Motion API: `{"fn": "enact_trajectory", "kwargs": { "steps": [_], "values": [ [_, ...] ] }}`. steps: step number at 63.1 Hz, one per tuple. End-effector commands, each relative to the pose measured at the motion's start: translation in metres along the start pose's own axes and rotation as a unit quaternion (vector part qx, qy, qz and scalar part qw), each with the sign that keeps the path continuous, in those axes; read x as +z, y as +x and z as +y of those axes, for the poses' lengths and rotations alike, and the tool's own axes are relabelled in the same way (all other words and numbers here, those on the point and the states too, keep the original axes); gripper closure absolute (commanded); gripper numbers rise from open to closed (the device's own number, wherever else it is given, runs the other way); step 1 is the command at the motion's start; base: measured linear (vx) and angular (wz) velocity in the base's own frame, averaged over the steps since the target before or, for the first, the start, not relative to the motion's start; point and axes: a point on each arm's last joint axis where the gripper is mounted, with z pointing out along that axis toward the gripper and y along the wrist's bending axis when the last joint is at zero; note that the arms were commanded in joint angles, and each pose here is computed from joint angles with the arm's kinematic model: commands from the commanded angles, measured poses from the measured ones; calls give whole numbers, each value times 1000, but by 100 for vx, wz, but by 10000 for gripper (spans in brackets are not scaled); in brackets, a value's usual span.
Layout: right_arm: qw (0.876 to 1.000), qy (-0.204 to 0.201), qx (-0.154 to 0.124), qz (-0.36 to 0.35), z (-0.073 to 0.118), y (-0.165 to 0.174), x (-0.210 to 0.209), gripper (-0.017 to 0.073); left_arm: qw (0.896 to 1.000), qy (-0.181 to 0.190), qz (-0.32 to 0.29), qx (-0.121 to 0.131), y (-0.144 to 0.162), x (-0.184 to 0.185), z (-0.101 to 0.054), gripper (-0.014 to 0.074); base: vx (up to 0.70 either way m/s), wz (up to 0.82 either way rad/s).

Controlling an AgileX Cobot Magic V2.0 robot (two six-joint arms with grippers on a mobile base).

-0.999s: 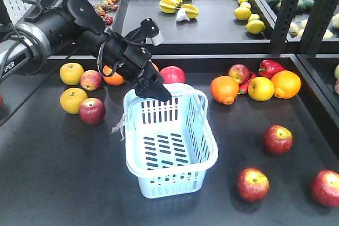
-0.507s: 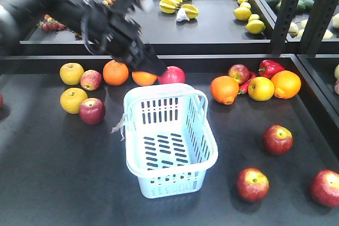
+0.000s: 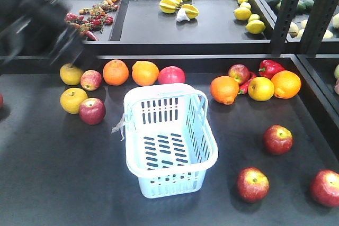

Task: Pick three apples into basket with both arms

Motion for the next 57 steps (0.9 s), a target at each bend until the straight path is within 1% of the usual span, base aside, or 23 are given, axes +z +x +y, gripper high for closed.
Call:
{"fn": "enact_trajectory", "kwargs": {
  "steps": [1, 4, 5, 11, 16, 25, 29, 34, 37, 43, 47, 51, 55, 57],
  "values": [
    [999, 3, -7, -36, 0, -4, 0, 563, 999, -5, -43, -1, 30, -30, -25, 602, 0, 0],
    [999, 3, -7, -36, 0, -4, 0, 563, 998, -15, -61, -3, 48, -33, -31, 602, 0, 0],
    [999, 3, -7, -36, 0, -4, 0, 563, 998, -17, -60, -8, 56, -30, -32, 602, 0, 0],
    [999, 3, -7, -36, 0, -4, 0, 563, 993, -46, -110, -18, 93, -31, -43, 602, 0, 0],
    [999, 3, -7, -36, 0, -4, 0, 563, 987, -63, -144, -40, 126, -30, -51, 602, 0, 0],
    [999, 3, -7, -36, 0, -4, 0, 563, 976, -84, -182, -81, 186, -13, -61, 602, 0, 0],
    [999, 3, -7, -36, 0, -4, 0, 563, 971, -92, -201, -91, 206, -8, -64, 602, 0, 0],
    [999, 3, -7, -36, 0, -4, 0, 563, 965, -107, -224, -89, 228, 0, -66, 602, 0, 0],
    [999, 3, -7, -36, 0, -4, 0, 563, 960, -121, -238, -82, 238, 4, -66, 602, 0, 0],
    [999, 3, -7, -36, 0, -4, 0, 563, 957, -143, -240, -72, 256, 16, -63, 602, 0, 0],
    [999, 3, -7, -36, 0, -4, 0, 563, 955, -151, -245, -70, 262, 21, -62, 602, 0, 0],
    [999, 3, -7, -36, 0, -4, 0, 563, 951, -157, -256, -70, 262, 21, -61, 602, 0, 0],
    [999, 3, -7, -36, 0, -4, 0, 563, 950, -159, -259, -69, 261, 21, -60, 602, 0, 0],
    [999, 3, 2, -41, 0, -5, 0, 563, 950, -159, -260, -69, 261, 21, -60, 602, 0, 0]
  ]
}}
